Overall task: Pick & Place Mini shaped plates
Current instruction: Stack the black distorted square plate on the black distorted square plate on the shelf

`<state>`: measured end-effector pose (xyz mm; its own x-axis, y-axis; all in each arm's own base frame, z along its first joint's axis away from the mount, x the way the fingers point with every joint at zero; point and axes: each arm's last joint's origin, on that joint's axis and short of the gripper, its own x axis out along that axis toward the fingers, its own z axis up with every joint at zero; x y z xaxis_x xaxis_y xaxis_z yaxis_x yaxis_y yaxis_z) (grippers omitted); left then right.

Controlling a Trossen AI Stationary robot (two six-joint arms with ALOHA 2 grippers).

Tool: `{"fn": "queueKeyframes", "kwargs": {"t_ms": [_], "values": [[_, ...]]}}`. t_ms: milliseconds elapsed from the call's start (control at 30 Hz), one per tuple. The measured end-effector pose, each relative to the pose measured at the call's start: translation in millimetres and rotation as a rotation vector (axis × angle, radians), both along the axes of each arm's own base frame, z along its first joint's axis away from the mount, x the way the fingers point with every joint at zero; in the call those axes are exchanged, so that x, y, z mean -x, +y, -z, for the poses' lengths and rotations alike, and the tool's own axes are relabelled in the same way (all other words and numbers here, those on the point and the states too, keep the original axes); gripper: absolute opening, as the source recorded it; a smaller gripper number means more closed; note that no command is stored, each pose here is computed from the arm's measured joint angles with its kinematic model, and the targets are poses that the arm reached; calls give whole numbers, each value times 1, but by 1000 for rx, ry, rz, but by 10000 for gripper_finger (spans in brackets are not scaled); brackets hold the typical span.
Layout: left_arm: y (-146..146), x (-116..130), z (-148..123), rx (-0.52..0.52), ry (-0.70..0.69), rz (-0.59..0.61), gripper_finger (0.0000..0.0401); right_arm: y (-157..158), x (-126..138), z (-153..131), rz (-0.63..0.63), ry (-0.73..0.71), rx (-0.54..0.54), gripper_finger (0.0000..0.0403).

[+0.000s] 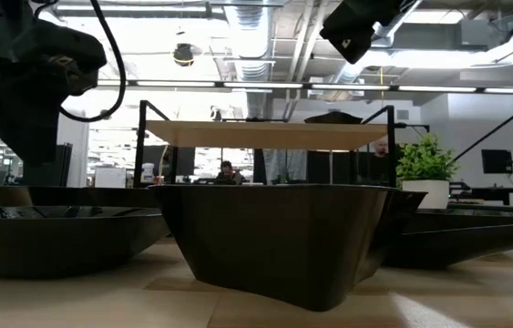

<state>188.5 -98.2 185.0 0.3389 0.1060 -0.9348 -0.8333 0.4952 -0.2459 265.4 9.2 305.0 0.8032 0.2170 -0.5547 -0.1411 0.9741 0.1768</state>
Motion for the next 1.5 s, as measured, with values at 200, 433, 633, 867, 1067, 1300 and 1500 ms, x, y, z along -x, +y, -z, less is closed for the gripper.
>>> {"fn": "queueKeyframes", "kwargs": {"t_ms": [200,433,633,867,1067,1300,1500], "values": [[2,5,12,19,21,4,92,0,0,0,0,0,0,50],[1,3,12,28,-4,3,92,0,0,0,0,0,0,50],[1,3,12,26,-7,2,92,0,0,0,0,0,0,50],[1,3,12,28,-10,2,92,0,0,0,0,0,0,50],[0,2,12,30,-15,3,92,0,0,0,0,0,0,50],[1,2,12,10,-28,-4,92,0,0,0,0,0,0,50],[3,1,12,9,-28,-12,92,0,0,0,0,0,0,50]]}}
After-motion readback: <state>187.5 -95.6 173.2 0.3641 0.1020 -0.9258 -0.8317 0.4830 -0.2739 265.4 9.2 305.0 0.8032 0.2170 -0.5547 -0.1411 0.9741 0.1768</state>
